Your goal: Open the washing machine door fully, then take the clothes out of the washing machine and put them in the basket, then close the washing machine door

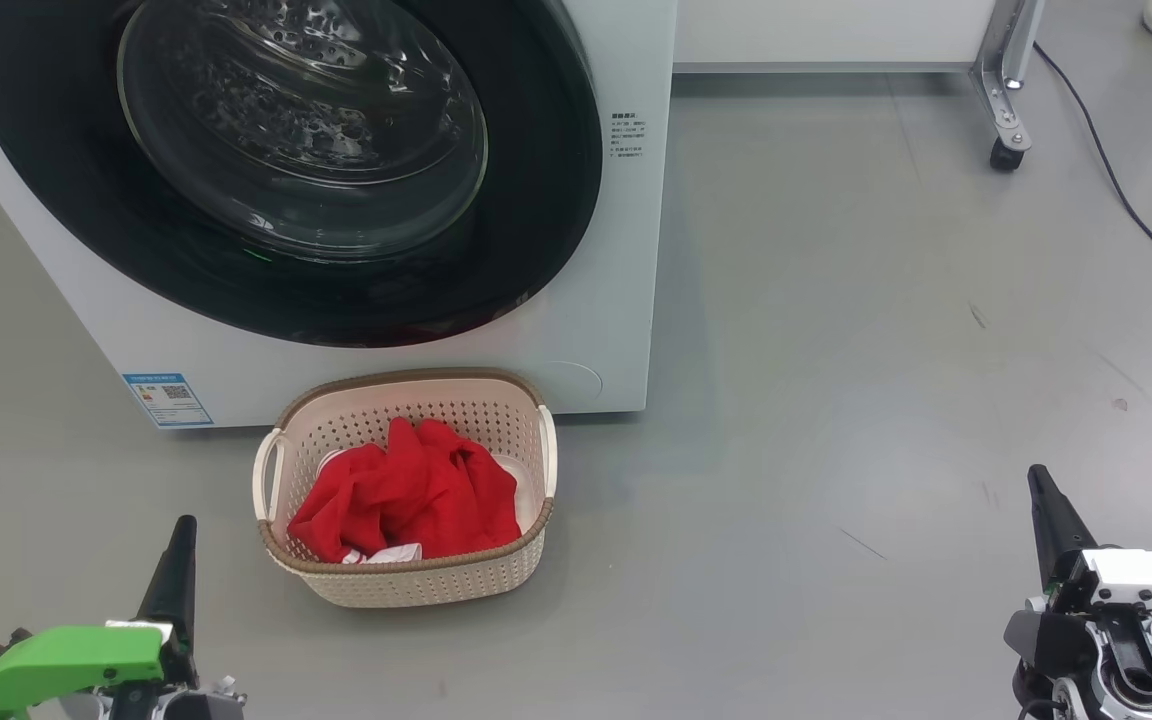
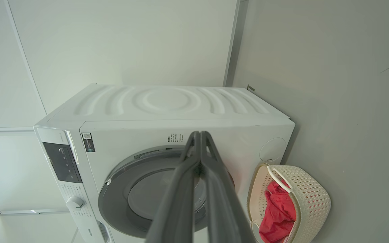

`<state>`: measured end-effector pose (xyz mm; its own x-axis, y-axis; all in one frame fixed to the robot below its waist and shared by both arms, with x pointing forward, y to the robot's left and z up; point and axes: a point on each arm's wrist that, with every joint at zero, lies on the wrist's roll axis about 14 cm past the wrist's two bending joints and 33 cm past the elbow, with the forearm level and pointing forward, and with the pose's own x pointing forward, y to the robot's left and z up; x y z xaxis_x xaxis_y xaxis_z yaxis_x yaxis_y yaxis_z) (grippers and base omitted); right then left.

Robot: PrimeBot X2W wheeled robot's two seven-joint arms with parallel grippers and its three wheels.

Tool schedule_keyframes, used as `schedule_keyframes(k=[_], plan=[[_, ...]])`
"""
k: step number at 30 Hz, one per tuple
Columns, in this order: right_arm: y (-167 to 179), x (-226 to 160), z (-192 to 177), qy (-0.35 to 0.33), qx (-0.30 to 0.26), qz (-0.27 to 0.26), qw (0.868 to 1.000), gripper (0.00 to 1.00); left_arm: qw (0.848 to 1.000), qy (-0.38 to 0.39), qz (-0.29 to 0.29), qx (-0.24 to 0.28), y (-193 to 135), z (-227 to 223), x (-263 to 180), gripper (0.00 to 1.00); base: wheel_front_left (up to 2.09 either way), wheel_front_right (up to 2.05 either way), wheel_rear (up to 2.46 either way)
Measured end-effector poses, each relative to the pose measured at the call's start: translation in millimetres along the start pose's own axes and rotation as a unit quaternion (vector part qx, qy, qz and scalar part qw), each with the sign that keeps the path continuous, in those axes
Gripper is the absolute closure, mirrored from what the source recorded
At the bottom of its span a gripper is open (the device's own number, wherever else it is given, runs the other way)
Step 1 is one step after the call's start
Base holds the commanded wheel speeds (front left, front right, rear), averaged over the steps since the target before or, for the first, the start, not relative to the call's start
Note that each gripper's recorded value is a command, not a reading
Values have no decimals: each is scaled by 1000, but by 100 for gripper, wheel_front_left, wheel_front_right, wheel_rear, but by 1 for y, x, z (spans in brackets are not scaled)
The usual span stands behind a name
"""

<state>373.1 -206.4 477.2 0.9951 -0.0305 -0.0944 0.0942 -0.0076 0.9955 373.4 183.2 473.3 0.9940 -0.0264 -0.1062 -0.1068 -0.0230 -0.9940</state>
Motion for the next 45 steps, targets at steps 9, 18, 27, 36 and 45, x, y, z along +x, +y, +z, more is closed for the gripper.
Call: schedule_keyframes(k=[9,18,27,36,45], plan=[[0,0,0,0,0,0,1000,100,1000,0,0,0,0,0,0,100,0,0,0],[0,0,0,0,0,0,1000,100,1000,0,-1,0,-1,0,0,100,0,0,0],[0,0,0,0,0,0,1000,100,1000,0,-2,0,-1,0,1,100,0,0,0],[0,0,0,0,0,0,1000,100,1000,-1,-2,0,-1,1,1,100,0,0,0],[0,0,0,0,0,0,1000,100,1000,-1,-3,0,-2,1,1,100,0,0,0]])
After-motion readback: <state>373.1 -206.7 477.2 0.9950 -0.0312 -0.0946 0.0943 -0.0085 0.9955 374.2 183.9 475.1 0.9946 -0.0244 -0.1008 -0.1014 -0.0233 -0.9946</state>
